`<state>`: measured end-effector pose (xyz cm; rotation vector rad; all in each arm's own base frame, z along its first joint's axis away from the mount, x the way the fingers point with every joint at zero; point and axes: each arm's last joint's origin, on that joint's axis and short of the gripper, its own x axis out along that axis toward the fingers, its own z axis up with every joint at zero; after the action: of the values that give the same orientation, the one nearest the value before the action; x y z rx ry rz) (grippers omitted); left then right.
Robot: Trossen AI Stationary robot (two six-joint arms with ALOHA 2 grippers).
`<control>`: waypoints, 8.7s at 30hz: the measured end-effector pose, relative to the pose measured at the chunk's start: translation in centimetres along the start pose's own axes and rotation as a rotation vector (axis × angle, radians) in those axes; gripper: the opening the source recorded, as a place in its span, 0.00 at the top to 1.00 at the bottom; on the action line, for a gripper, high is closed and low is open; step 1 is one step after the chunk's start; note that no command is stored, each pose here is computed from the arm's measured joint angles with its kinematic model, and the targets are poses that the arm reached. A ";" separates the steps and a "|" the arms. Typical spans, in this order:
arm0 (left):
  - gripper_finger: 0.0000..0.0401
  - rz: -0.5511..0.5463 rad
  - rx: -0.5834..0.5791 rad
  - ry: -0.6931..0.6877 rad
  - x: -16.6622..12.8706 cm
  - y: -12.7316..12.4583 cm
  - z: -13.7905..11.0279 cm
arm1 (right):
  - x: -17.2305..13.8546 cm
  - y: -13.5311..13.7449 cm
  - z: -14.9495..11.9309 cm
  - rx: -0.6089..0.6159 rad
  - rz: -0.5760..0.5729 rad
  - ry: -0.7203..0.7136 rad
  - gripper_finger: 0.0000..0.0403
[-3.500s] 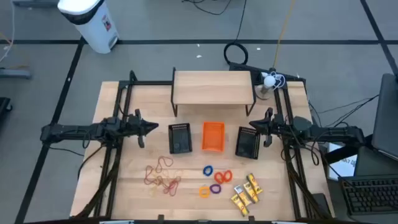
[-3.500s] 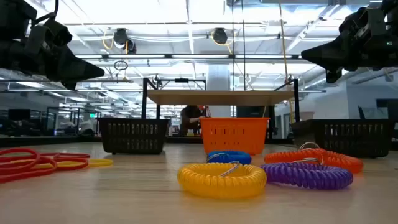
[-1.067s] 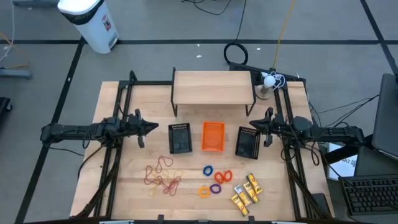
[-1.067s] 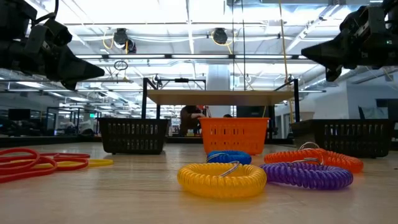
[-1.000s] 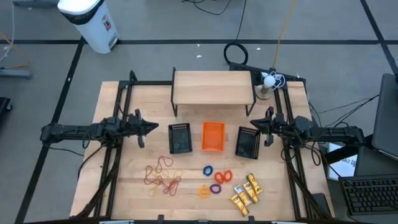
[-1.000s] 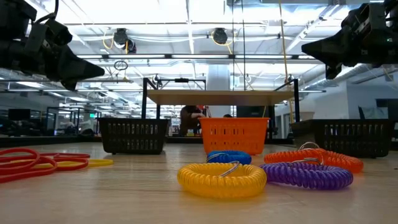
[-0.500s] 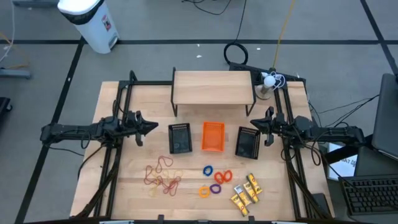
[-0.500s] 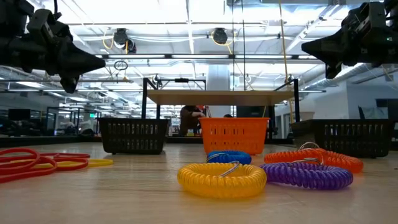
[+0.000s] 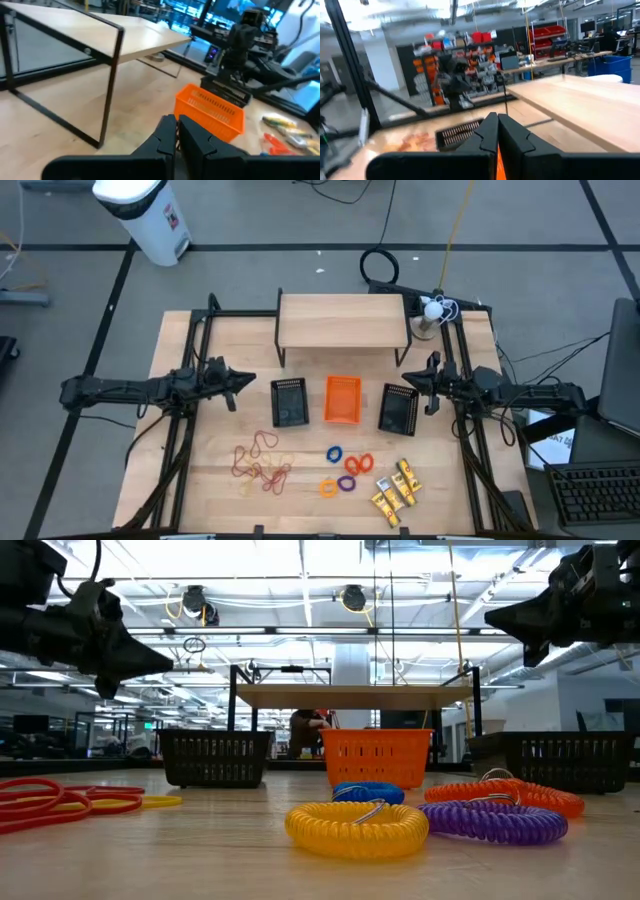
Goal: Pick & Place Office Desk Supplies
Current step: Put the red rubber band into the left black bin
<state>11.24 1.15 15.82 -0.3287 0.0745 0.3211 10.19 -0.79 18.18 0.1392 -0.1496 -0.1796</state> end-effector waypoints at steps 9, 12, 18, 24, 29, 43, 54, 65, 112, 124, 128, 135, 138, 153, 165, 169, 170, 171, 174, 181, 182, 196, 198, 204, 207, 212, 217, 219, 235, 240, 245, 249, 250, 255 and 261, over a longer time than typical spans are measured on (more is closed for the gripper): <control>0.99 0.071 0.228 0.078 0.6 -0.7 0.7 | 0.2 0.1 -0.6 -0.124 0.056 0.071 1.00; 0.99 0.071 0.284 0.082 0.8 -1.5 2.0 | 0.3 0.1 -0.7 -0.127 0.048 0.079 1.00; 1.00 0.091 0.327 0.119 1.0 -3.2 4.1 | 0.4 0.1 -0.8 -0.088 0.045 0.090 1.00; 1.00 0.101 0.353 0.084 1.1 -4.2 4.6 | 0.4 0.1 -0.9 -0.078 0.045 0.099 1.00; 1.00 0.049 0.351 0.078 1.1 -5.0 4.4 | 0.4 0.1 -1.0 -0.083 0.044 0.109 1.00; 1.00 0.003 0.284 0.170 0.7 -7.4 3.7 | 0.4 0.1 -0.7 -0.159 0.047 0.078 1.00; 1.00 0.270 0.270 0.754 2.9 -11.6 5.6 | 0.4 0.1 -0.8 -0.126 0.049 0.082 1.00; 0.81 0.349 0.262 1.118 5.0 -12.2 0.4 | 0.4 0.1 -0.8 -0.126 0.052 0.084 0.99; 0.99 0.141 0.375 1.336 8.9 -12.4 -4.2 | 0.7 0.1 -1.3 -0.108 0.045 0.141 0.99; 1.00 0.017 0.368 1.012 4.4 -14.4 4.2 | 0.7 0.1 -1.3 -0.108 0.045 0.142 0.99; 1.00 0.012 0.342 0.948 2.9 -13.9 6.0 | 0.7 0.1 -1.3 -0.108 0.044 0.141 0.99; 1.00 0.004 0.299 0.768 1.7 -13.1 9.8 | 0.7 0.1 -1.3 -0.107 0.044 0.133 0.99; 1.00 0.010 0.311 0.682 1.7 -13.2 12.0 | 0.7 0.1 -1.3 -0.107 0.044 0.133 0.99; 1.00 0.117 0.301 0.812 5.4 -12.1 13.1 | 0.7 0.1 -1.3 -0.107 0.046 0.136 0.99; 0.76 0.188 0.386 1.265 8.1 -10.0 1.5 | 0.7 0.1 -1.3 -0.107 0.046 0.136 0.99; 0.57 0.127 0.492 1.276 9.3 -10.0 -0.1 | 0.7 0.1 -1.3 -0.107 0.046 0.136 0.99; 0.53 0.119 0.513 1.282 9.5 -10.0 -0.3 | 0.7 0.1 -1.3 -0.107 0.046 0.136 0.99; 0.49 0.113 0.531 1.294 9.8 -9.8 -0.6 | 0.7 0.1 -1.3 -0.107 0.046 0.136 0.99; 0.41 0.118 0.549 1.346 10.5 -9.1 -1.5 | 0.7 0.1 -1.3 -0.107 0.046 0.137 0.99; 0.40 0.147 0.509 1.419 12.4 -7.1 -2.7 | 0.7 0.1 -1.3 -0.107 0.046 0.139 0.99; 0.42 0.137 0.493 1.429 12.7 -6.8 -2.8 | 0.7 0.1 -1.3 -0.107 0.046 0.140 0.99; 0.96 0.110 0.438 1.476 13.4 -6.0 -3.7 | 0.7 0.1 -1.4 -0.109 0.045 0.149 0.99; 0.97 0.112 0.449 1.474 13.2 -6.2 -3.7 | 0.7 0.1 -1.4 -0.109 0.045 0.149 0.99; 0.99 0.100 0.475 1.417 11.1 -7.7 -1.4 | 0.7 0.1 -1.4 -0.109 0.043 0.148 0.99; 1.00 0.045 0.451 1.322 9.5 -8.9 1.1 | 0.7 0.1 -1.4 -0.109 0.043 0.144 0.99; 1.00 0.020 0.427 1.171 6.4 -9.7 4.6 | 0.7 0.1 -1.4 -0.109 0.043 0.144 0.99; 1.00 -0.011 0.457 0.957 2.8 -9.4 7.6 | 0.7 0.1 -1.3 -0.109 0.043 0.140 0.99; 1.00 -0.040 0.436 0.865 1.5 -8.8 8.1 | 0.7 0.1 -1.3 -0.109 0.043 0.141 0.99; 1.00 -0.189 0.306 0.447 -2.0 -6.1 7.7 | 0.8 0.0 -1.3 -0.111 0.016 0.135 0.99; 1.00 -0.138 0.278 0.369 -0.9 -6.8 8.9 | 0.8 0.0 -1.3 -0.110 0.016 0.135 0.99; 1.00 -0.069 0.265 0.386 2.1 -7.8 9.8 | 0.8 0.0 -1.3 -0.110 0.016 0.134 0.99; 1.00 -0.019 0.285 0.505 5.3 -8.0 9.5 | 0.8 0.0 -1.3 -0.110 0.016 0.135 0.99; 1.00 -0.013 0.291 0.535 6.1 -8.0 9.3 | 0.8 0.0 -1.3 -0.110 0.016 0.135 0.99; 1.00 0.032 0.321 0.710 9.8 -7.2 6.8 | 0.8 0.0 -1.3 -0.111 0.016 0.139 0.99; 1.00 0.075 0.364 0.844 12.7 -6.3 3.5 | 0.8 0.0 -1.3 -0.113 0.016 0.140 0.99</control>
<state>25.36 0.48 19.46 -0.0799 0.9652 0.2192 11.14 -0.73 16.97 0.0382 -0.0014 -0.1618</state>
